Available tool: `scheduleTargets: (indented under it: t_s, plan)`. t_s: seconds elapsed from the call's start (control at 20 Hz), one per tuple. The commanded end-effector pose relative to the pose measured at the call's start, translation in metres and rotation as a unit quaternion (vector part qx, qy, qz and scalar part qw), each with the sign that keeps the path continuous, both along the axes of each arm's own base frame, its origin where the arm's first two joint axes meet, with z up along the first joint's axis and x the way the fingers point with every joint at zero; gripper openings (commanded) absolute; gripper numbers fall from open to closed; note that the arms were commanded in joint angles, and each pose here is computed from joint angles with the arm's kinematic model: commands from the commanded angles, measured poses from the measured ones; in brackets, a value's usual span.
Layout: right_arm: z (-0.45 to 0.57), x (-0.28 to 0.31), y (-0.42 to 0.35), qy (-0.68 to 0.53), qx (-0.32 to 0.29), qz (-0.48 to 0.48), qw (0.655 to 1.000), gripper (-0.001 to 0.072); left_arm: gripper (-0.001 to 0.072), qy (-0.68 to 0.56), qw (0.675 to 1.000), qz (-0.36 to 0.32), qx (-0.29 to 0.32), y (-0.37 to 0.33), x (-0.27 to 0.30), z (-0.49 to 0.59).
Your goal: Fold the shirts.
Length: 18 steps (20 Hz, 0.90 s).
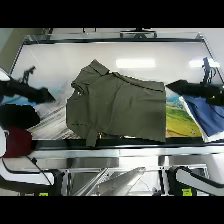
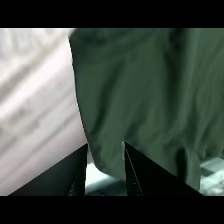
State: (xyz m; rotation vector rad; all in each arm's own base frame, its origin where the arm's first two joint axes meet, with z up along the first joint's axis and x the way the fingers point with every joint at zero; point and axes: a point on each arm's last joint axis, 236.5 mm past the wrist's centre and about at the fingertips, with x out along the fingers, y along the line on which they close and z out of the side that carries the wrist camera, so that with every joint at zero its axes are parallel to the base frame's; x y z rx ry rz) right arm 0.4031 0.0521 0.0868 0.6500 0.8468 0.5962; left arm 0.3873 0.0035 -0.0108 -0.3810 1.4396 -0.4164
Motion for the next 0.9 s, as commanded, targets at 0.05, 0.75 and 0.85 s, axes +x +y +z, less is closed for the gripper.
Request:
scheduleTargets:
  t_s: [0.05,0.75,0.85]
  plan:
    - [0.0,-0.047,0.022,0.012,0.01,0.022,1.0,0.0306,0.0295,0.04,0.999,0.024,-0.005,-0.013,-0.058,-0.057]
    - [0.005,-0.054,0.028,0.015,0.019,0.032,0.999,0.0306,0.0608,0.073,0.997,-0.027,-0.008,-0.053,-0.065,-0.089]
    - [0.004,-0.054,0.028,0.015,0.019,0.032,0.999,0.0305,0.0439,0.075,0.996,-0.033,-0.036,-0.071,-0.063,-0.091]
